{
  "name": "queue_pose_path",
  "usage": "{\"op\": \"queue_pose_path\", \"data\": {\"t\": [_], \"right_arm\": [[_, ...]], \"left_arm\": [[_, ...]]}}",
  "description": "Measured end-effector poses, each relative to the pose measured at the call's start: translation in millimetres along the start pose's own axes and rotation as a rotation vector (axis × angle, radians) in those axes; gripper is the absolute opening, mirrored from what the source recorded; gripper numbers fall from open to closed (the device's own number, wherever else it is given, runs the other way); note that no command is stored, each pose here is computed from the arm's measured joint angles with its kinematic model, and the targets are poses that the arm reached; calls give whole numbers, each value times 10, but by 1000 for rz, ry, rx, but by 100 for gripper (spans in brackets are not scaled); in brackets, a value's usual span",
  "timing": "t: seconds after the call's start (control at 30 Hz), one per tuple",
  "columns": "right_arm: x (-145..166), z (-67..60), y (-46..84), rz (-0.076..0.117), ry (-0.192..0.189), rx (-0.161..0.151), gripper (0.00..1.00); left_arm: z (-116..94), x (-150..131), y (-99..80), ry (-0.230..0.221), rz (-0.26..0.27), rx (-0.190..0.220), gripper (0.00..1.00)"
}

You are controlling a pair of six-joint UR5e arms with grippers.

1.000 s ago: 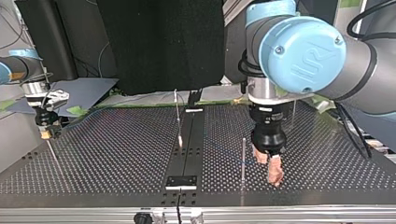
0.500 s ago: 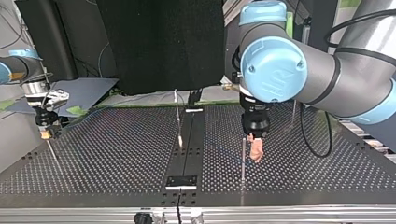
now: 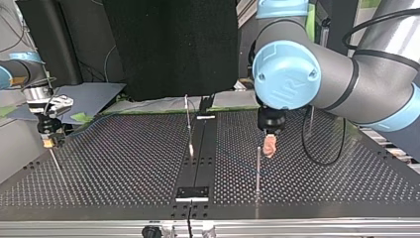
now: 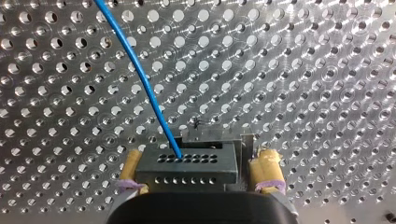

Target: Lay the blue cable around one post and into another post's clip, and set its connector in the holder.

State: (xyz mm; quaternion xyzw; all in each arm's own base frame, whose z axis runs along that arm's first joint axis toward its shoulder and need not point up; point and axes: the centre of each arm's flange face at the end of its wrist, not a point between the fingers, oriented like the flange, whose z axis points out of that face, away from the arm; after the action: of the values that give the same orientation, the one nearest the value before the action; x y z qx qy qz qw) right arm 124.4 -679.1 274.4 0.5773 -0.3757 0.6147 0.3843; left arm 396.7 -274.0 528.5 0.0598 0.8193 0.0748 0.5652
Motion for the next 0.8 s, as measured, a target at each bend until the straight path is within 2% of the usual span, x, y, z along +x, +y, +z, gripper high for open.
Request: {"op": "queue_pose_path", "data": {"t": [0.3,0.4,0.6,0.8], "right_arm": [[0,0,0,0,0,0,98],[0,0,0,0,0,0,98],[0,0,0,0,0,0,98],[0,0,0,0,0,0,98]], "left_arm": [[-71,70,48,75,116,0,100],[-97,90,73,100,137,-3,100],[-114,111,139,129,118,-39,100],[-104,87,204,116,66,-78,100]]}}
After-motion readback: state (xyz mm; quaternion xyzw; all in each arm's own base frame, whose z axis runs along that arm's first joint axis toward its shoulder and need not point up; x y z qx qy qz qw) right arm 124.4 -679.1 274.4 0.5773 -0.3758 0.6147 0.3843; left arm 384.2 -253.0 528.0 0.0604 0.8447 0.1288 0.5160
